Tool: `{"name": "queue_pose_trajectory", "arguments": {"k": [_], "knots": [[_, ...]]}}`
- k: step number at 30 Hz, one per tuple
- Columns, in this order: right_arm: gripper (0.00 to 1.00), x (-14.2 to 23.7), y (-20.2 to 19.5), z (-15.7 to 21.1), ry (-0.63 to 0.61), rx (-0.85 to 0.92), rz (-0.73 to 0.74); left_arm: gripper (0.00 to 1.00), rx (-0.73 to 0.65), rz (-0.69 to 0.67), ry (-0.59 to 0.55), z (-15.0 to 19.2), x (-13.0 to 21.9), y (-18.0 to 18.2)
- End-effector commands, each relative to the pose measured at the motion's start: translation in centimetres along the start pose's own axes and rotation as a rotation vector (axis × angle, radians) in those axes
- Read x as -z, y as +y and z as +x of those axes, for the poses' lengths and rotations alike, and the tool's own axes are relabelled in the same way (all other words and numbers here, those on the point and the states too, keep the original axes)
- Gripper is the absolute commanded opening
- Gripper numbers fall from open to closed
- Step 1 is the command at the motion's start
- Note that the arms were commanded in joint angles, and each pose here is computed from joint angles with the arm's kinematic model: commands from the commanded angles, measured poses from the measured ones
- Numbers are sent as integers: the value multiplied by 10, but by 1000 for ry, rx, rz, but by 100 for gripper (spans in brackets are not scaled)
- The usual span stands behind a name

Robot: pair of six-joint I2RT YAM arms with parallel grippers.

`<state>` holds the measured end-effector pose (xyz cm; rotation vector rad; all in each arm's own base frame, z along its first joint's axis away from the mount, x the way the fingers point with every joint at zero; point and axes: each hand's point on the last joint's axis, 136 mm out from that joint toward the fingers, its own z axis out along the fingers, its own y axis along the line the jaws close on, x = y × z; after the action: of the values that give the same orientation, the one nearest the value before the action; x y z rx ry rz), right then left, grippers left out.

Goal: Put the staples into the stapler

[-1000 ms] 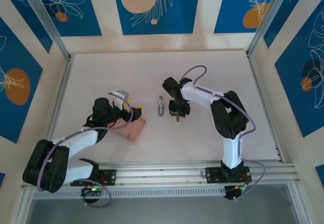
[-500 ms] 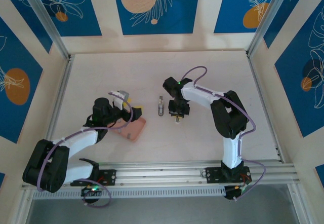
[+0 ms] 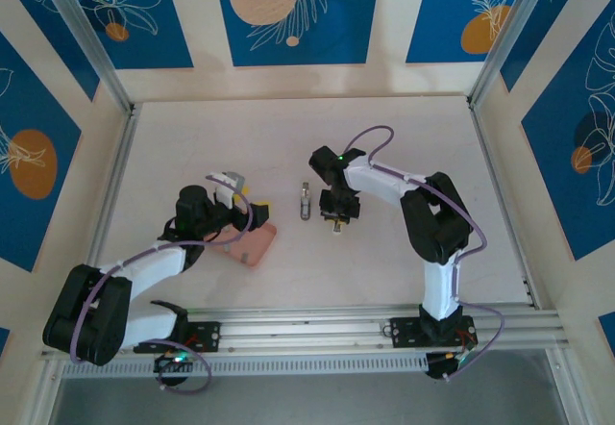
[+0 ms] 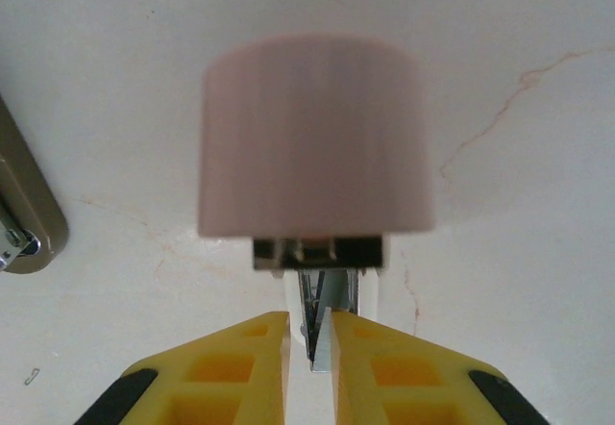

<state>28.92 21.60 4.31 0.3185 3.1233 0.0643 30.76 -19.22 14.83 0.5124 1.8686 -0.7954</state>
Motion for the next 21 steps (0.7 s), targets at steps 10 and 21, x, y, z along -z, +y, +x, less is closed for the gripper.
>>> {"name": "queue_pose_trajectory", "arguments": {"k": [10, 21], "knots": [[20, 0, -7, 8, 17, -43, -7, 92, -7, 16, -16, -1, 0, -4], [20, -6, -4, 7, 29, -44, -17, 91, -6, 13, -12, 0, 0, -3]]}}
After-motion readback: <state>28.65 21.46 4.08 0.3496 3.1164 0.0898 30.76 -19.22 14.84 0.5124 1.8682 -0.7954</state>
